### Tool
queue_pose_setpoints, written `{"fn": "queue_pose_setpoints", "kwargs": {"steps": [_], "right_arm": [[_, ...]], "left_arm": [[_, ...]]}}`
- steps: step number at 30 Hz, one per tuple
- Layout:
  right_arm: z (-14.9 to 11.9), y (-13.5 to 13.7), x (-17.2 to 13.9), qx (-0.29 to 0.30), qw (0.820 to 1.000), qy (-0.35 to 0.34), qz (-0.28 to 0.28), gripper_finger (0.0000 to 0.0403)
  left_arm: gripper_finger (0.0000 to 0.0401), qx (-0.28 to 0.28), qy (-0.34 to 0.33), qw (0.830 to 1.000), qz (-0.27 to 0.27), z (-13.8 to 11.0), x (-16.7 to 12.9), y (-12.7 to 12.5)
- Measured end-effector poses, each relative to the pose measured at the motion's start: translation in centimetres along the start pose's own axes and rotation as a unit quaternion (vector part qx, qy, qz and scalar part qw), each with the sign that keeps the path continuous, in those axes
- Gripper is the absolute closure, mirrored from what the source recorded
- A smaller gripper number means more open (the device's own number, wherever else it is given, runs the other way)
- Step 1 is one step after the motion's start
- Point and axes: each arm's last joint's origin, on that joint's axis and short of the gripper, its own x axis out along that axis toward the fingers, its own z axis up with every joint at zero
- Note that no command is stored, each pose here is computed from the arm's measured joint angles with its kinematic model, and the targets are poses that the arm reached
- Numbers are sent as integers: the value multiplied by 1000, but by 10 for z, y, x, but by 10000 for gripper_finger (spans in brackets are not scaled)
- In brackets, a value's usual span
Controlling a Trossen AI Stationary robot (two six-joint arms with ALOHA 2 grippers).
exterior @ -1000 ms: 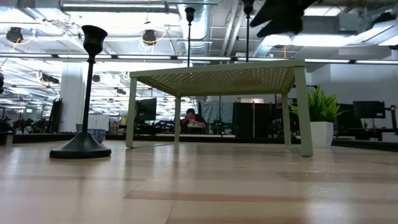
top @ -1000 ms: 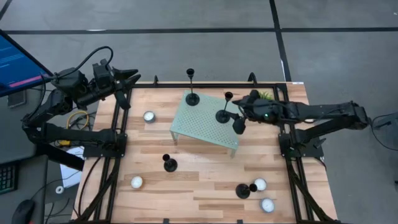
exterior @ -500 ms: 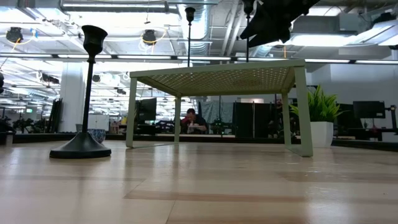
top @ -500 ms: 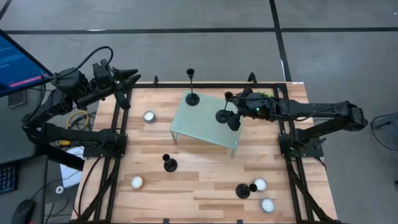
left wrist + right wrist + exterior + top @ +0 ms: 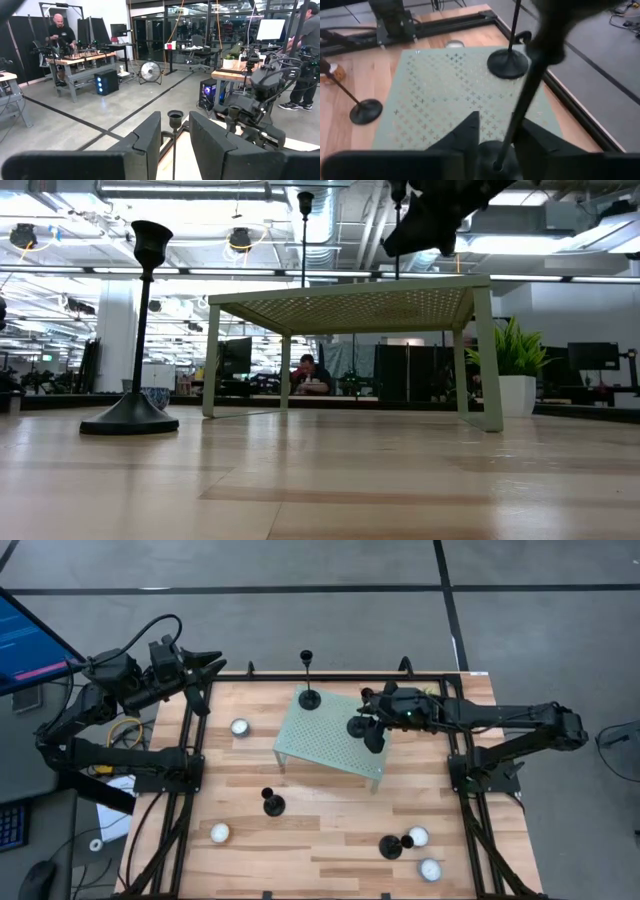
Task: Pick & Place candle stick holders
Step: Put the black candle holder on the shelf
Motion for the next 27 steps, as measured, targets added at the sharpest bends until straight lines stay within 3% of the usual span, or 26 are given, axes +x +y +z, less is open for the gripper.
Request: {"fn": "queue_pose_setpoints", "kwargs": {"steps": [6,18,27], "right_arm": [[3,-3,0,1,1000,-15,-4,391],[26,-22,6,21,992,-123,-34,395],[43,-23,45,-10,996,-77,-37,399]], "left_arm": [[299,0,0,1000,0,0,0,0],[299,0,0,1000,0,0,0,0],[299,0,0,1000,0,0,0,0]]}}
